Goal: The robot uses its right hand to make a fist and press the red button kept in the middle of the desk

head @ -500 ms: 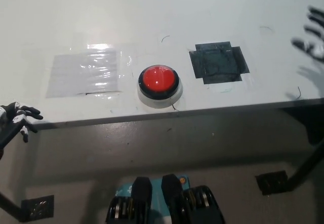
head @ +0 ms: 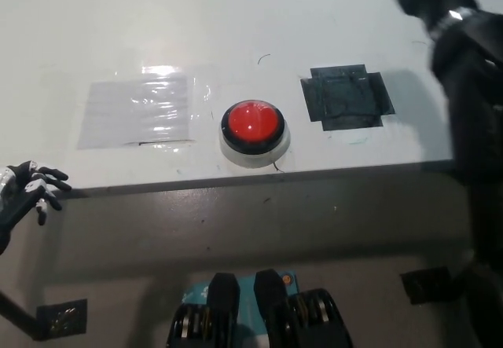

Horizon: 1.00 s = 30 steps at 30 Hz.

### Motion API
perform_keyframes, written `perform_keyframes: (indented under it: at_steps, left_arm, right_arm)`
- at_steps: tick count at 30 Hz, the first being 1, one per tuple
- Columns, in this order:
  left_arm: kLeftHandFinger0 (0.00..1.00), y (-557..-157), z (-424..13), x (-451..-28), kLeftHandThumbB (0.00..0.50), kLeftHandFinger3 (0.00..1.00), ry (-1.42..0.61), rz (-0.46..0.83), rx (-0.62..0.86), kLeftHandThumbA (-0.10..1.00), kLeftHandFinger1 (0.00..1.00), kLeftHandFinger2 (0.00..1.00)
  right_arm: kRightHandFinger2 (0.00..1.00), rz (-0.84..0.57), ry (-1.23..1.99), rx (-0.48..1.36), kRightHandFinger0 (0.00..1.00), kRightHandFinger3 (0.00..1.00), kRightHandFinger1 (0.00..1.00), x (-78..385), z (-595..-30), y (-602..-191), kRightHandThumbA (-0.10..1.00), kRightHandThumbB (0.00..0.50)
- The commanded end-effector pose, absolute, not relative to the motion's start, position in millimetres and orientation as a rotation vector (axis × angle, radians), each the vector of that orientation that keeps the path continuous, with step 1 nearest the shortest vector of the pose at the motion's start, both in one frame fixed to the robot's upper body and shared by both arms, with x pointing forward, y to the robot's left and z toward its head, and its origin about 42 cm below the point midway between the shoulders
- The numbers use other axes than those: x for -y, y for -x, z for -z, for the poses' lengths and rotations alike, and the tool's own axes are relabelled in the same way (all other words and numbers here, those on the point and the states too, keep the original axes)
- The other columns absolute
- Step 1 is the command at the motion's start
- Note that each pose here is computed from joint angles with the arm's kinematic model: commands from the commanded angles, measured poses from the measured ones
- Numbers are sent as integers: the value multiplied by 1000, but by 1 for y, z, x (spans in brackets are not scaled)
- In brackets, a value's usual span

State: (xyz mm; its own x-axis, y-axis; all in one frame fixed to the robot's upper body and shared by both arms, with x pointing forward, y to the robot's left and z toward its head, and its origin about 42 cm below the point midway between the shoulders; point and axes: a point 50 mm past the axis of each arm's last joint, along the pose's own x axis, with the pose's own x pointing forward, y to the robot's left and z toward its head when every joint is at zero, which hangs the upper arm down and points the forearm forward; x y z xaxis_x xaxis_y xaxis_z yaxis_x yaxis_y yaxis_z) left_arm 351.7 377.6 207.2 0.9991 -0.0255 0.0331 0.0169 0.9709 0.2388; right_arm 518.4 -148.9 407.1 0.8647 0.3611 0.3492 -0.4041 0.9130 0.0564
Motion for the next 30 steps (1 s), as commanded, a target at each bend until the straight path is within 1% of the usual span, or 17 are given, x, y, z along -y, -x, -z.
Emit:
perform_keyframes:
  at_steps: [1, 2, 3, 4, 6, 7, 9, 12, 14, 16, 17, 20, 21, 23, 27, 29, 30]
  left_arm:
    - [172, -359, -226, -379, 0, 564, -260, 34, 87, 542, 301, 436]
    - [171, -360, -227, -378, 0, 563, -258, 38, 89, 540, 301, 435]
    - [149, -360, -227, -377, 0, 564, -257, 40, 89, 539, 289, 430]
    - [147, -360, -227, -377, 0, 565, -258, 41, 89, 540, 288, 429]
    - [146, -362, -228, -376, 0, 574, -261, 45, 88, 544, 284, 429]
    - [151, -362, -228, -376, 0, 574, -259, 42, 84, 544, 287, 435]
    - [184, -364, -227, -377, 0, 580, -263, 45, 85, 541, 301, 440]
    - [177, -365, -230, -375, 0, 585, -273, 47, 91, 541, 301, 448]
    - [194, -364, -231, -374, 0, 587, -278, 41, 88, 539, 311, 453]
    - [195, -365, -230, -373, 0, 590, -274, 42, 94, 535, 310, 453]
    - [187, -366, -231, -374, 0, 593, -274, 42, 94, 531, 306, 454]
    - [176, -367, -234, -374, 0, 590, -279, 48, 105, 531, 296, 433]
    - [187, -367, -235, -374, 0, 590, -284, 48, 105, 535, 302, 437]
    - [207, -369, -235, -375, 0, 607, -288, 53, 109, 538, 318, 464]
    - [191, -370, -237, -374, 0, 598, -284, 56, 109, 544, 306, 456]
    - [170, -370, -237, -374, 0, 593, -282, 57, 111, 543, 288, 432]
    - [170, -370, -237, -374, 0, 596, -280, 57, 110, 541, 288, 437]
  right_arm:
    - [82, -442, -106, 452, 0, 16, 0, 110, -452, -519, 1000, 500]
    - [82, -441, -108, 450, 0, 19, 0, 107, -453, -519, 1000, 500]
    - [23, -464, -120, 442, 0, 0, 0, 96, -453, -520, 1000, 500]
    - [6, -474, -126, 441, 0, 0, 0, 91, -453, -521, 1000, 500]
    - [1, -497, -129, 440, 0, 12, 0, 80, -452, -520, 1000, 499]
    - [37, -507, -132, 444, 0, 55, 0, 75, -450, -518, 1000, 481]
    - [172, -528, -133, 428, 0, 189, 0, 60, -446, -516, 1000, 475]
    - [177, -565, -147, 425, 0, 197, 0, 50, -437, -515, 1000, 489]
    - [194, -592, -156, 425, 0, 220, 0, 43, -423, -516, 1000, 479]
    - [201, -581, -157, 382, 0, 224, 0, 37, -409, -515, 1000, 500]
    - [208, -580, -156, 364, 0, 228, 0, 34, -398, -514, 1000, 472]
    - [227, -590, -177, 331, 0, 254, 0, 32, -380, -514, 1000, 468]
    - [260, -579, -173, 313, 0, 294, 0, 33, -368, -514, 1000, 466]
    - [262, -570, -184, 282, 0, 309, 0, 36, -349, -515, 1000, 443]
    - [257, -570, -197, 253, 0, 310, 0, 40, -324, -518, 1000, 404]
    - [245, -572, -203, 237, 0, 302, 0, 43, -313, -519, 1000, 393]
    - [223, -570, -212, 221, 0, 284, 0, 44, -307, -520, 1000, 399]
